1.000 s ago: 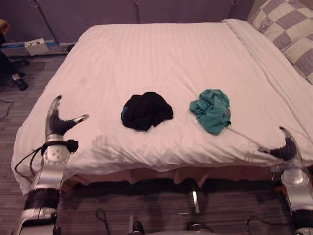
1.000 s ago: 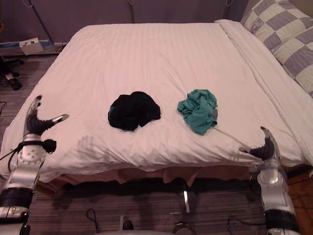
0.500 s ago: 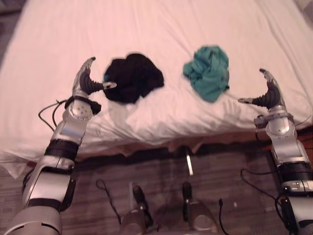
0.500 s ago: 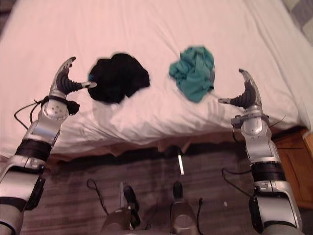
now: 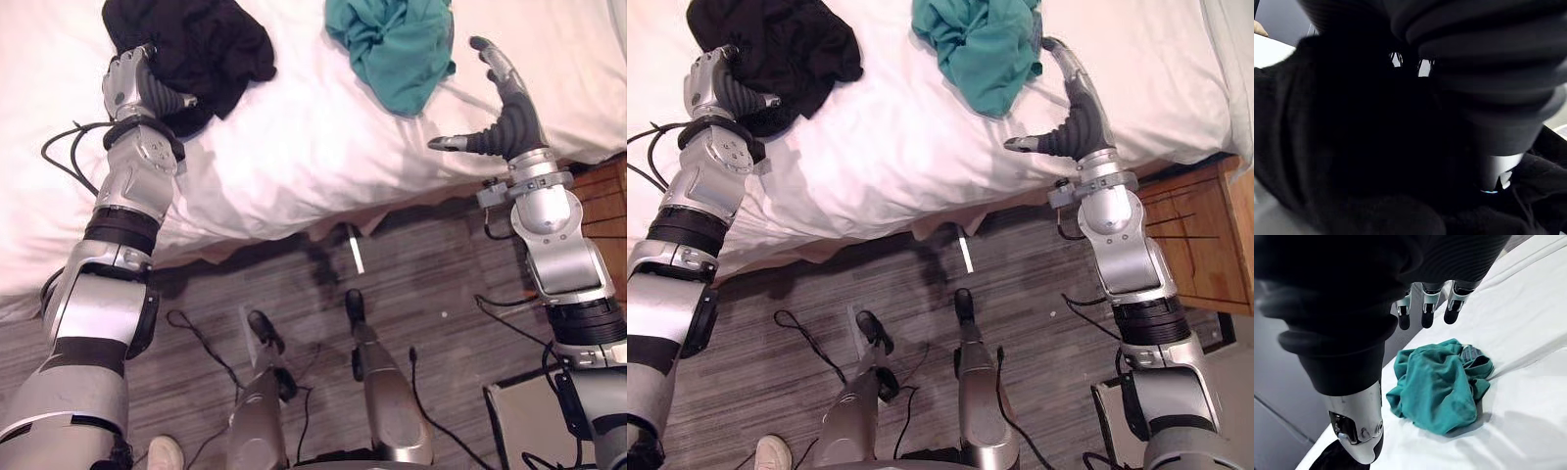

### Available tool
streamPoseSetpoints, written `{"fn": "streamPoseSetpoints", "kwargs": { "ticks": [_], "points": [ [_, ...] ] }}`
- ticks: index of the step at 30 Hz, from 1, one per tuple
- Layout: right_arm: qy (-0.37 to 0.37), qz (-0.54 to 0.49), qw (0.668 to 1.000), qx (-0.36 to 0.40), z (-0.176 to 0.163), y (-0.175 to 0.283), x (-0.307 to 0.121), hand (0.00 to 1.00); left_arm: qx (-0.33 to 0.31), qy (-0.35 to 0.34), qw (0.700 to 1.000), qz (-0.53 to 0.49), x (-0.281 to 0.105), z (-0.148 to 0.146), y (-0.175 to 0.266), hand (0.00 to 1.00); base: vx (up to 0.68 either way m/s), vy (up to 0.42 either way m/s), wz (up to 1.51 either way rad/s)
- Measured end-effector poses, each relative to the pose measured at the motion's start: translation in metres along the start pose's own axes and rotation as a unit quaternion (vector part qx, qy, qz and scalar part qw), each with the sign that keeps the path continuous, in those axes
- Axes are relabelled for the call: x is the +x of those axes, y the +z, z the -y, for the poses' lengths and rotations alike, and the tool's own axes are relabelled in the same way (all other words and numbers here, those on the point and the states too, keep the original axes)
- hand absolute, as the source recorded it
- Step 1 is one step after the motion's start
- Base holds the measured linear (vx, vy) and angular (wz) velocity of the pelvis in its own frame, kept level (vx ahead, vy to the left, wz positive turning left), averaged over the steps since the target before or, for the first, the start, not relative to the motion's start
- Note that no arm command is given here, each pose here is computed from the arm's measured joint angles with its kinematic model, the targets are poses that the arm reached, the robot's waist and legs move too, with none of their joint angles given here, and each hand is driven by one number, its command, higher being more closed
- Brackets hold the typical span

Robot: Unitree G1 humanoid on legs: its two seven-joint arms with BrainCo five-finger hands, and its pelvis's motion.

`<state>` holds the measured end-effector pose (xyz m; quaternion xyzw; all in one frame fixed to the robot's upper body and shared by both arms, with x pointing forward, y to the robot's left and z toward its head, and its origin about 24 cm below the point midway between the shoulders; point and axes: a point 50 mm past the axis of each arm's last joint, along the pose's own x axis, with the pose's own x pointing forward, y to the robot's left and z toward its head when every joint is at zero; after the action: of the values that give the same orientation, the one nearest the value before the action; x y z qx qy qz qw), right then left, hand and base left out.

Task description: Tidy the bed and pick cloth on bed and put in laundry

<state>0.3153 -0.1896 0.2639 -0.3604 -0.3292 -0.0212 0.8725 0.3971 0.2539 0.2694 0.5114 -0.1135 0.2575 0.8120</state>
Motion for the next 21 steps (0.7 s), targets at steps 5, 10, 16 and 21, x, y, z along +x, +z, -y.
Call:
{"fn": "streamPoseSetpoints", "kwargs": {
  "ticks": [5,10,16,21],
  "points": [
    [0.025,0.023,0.999,0.001,-0.022,0.017,0.011,0.0,-0.097,-0.024,0.995,0.015,-0.008,0.013,0.006,1.0,0.07,-0.016,0.05],
    [-0.004,-0.066,0.996,-0.056,-0.023,-0.018,0.036,0.0,-0.239,-0.091,0.965,0.065,-0.045,0.058,0.025,1.0,0.04,-0.011,0.37],
    [-0.095,-0.203,0.963,-0.147,0.032,-0.074,0.04,0.0,-0.418,-0.19,0.884,0.093,-0.123,0.102,0.015,1.0,0.04,-0.005,0.66],
    [-0.204,-0.301,0.895,-0.26,0.115,-0.096,0.025,0.0,-0.433,-0.288,0.852,-0.064,-0.221,0.146,-0.057,1.0,0.07,0.0,0.46]
  ]
}}
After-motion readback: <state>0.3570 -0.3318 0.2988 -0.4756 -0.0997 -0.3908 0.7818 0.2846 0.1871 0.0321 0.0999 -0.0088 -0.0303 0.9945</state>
